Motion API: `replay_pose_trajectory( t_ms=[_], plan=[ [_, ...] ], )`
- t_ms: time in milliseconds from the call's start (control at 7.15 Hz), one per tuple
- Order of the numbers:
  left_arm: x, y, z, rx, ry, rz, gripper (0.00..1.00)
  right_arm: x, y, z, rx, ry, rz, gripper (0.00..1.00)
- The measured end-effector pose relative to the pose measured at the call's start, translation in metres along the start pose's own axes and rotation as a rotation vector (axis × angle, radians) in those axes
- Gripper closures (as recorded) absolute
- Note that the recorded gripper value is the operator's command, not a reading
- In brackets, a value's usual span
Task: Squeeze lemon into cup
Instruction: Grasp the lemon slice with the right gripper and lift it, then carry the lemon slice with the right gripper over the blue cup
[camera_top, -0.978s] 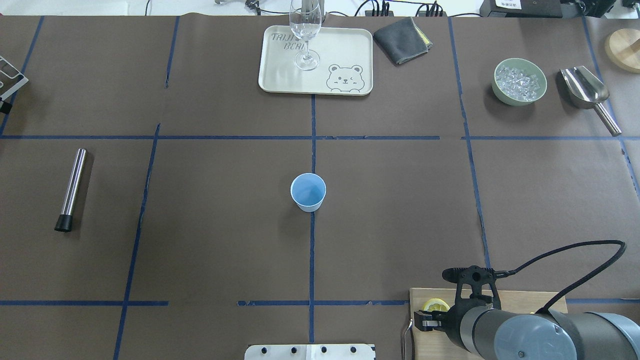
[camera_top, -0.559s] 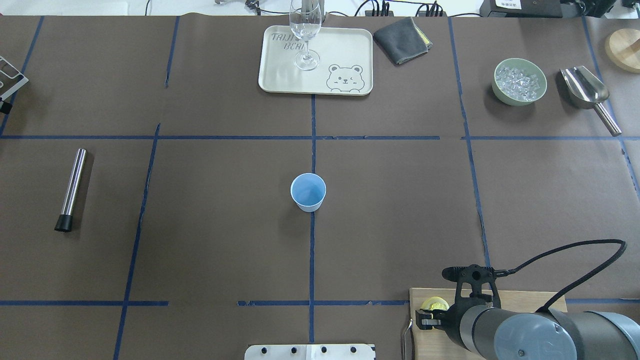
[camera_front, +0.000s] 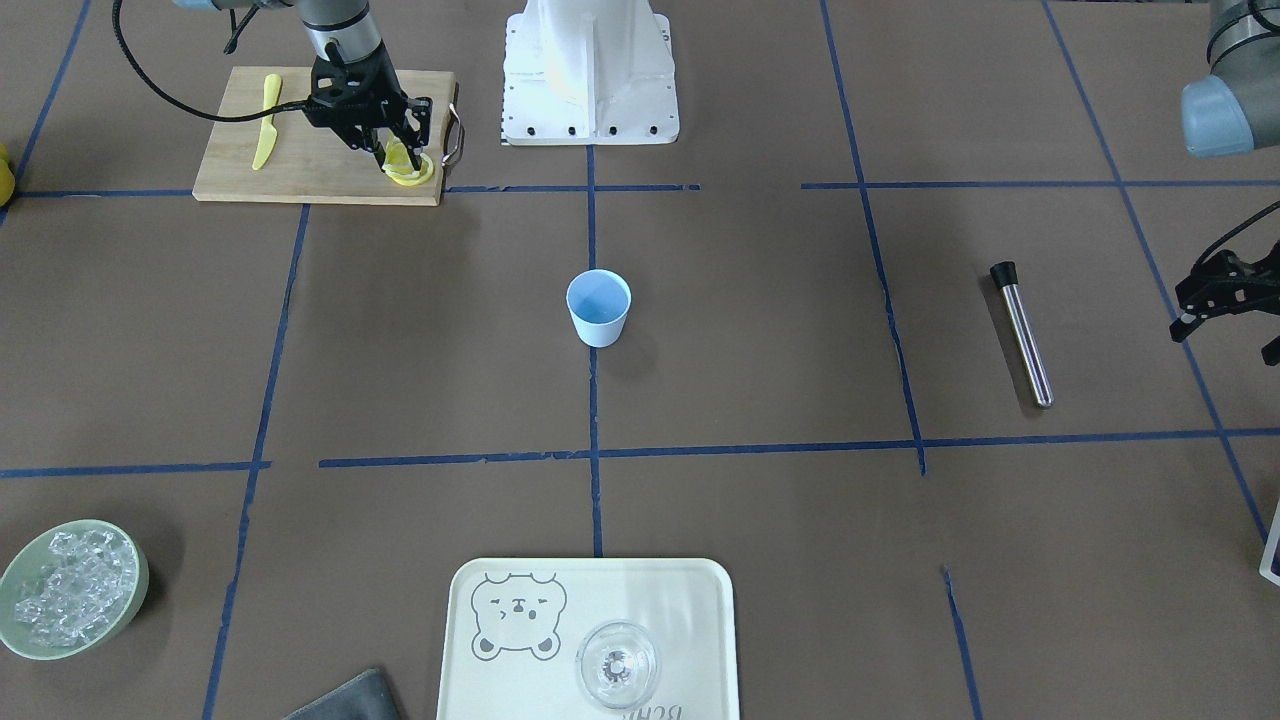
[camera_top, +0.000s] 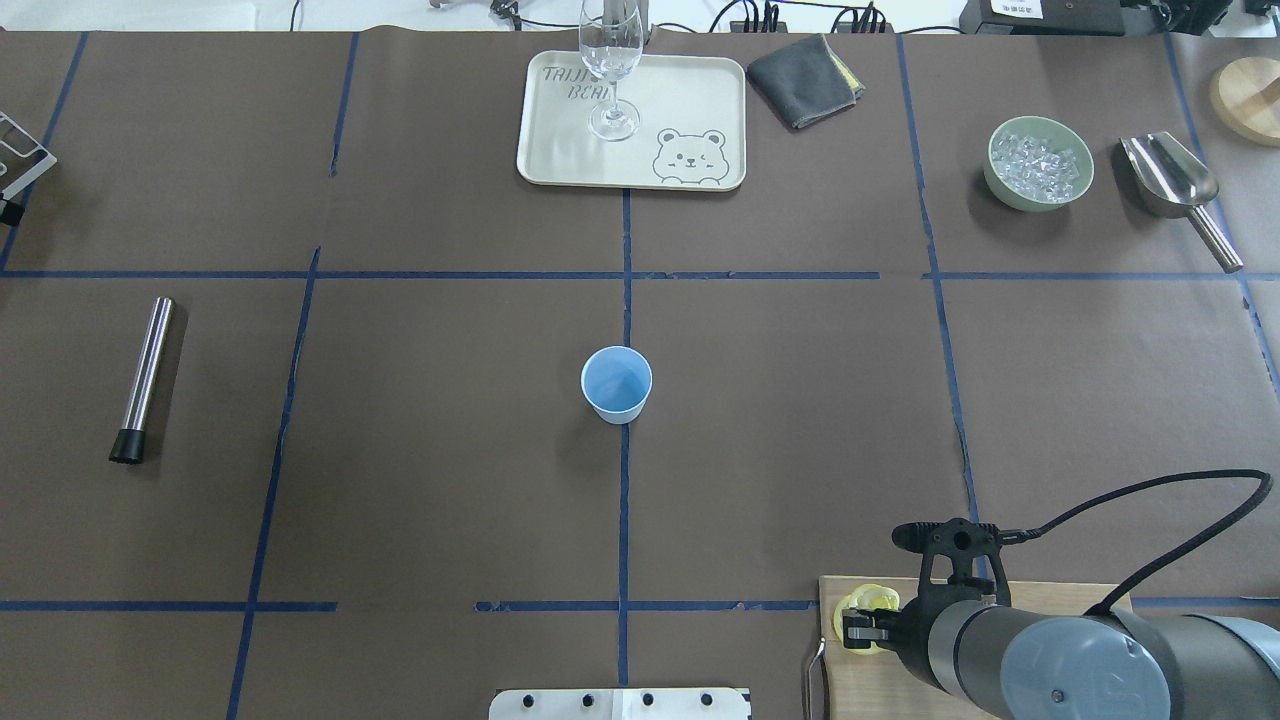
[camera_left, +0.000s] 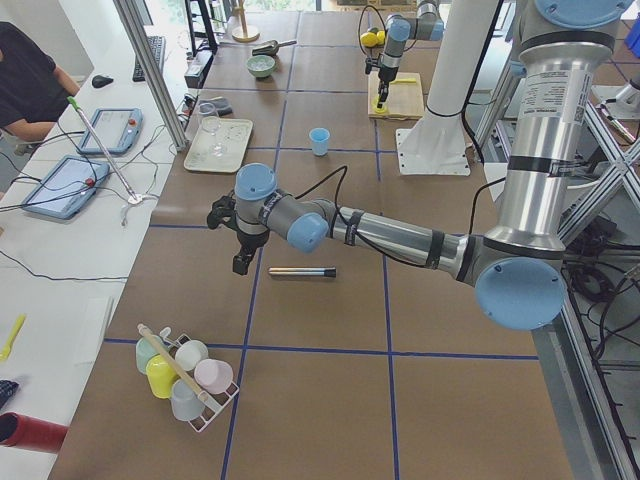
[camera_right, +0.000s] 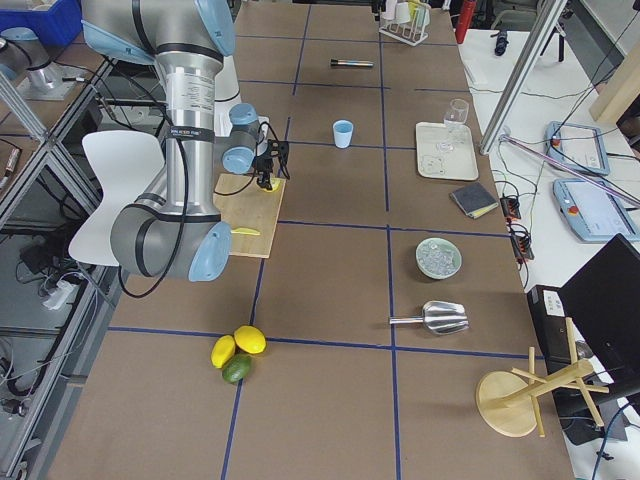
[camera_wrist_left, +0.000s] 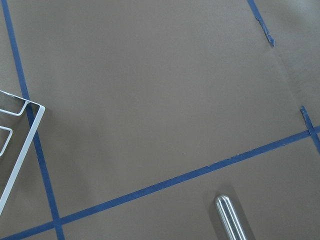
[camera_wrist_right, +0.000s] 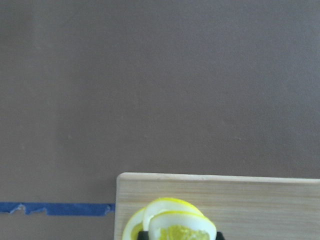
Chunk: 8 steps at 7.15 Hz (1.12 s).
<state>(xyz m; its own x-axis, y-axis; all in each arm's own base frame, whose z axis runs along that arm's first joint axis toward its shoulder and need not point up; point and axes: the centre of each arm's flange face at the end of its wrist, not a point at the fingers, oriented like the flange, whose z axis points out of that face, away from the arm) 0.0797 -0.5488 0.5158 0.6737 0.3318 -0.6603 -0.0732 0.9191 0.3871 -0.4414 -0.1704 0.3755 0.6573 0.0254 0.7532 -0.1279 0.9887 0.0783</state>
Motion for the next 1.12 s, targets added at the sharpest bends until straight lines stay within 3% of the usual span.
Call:
replay_pose_trajectory(
  t_ms=[839,1118],
  plan=[
    [0.002,-0.001,-0.002,0.005,0.001,0.0,0.0,-0.007,-0.012,-0.036,0.009,0.004,0.013,0.48],
    [0.003,-0.002,-0.003,0.006,0.002,0.002,0.0,-0.021,-0.028,-0.049,0.005,-0.024,0.042,0.48]
  ],
)
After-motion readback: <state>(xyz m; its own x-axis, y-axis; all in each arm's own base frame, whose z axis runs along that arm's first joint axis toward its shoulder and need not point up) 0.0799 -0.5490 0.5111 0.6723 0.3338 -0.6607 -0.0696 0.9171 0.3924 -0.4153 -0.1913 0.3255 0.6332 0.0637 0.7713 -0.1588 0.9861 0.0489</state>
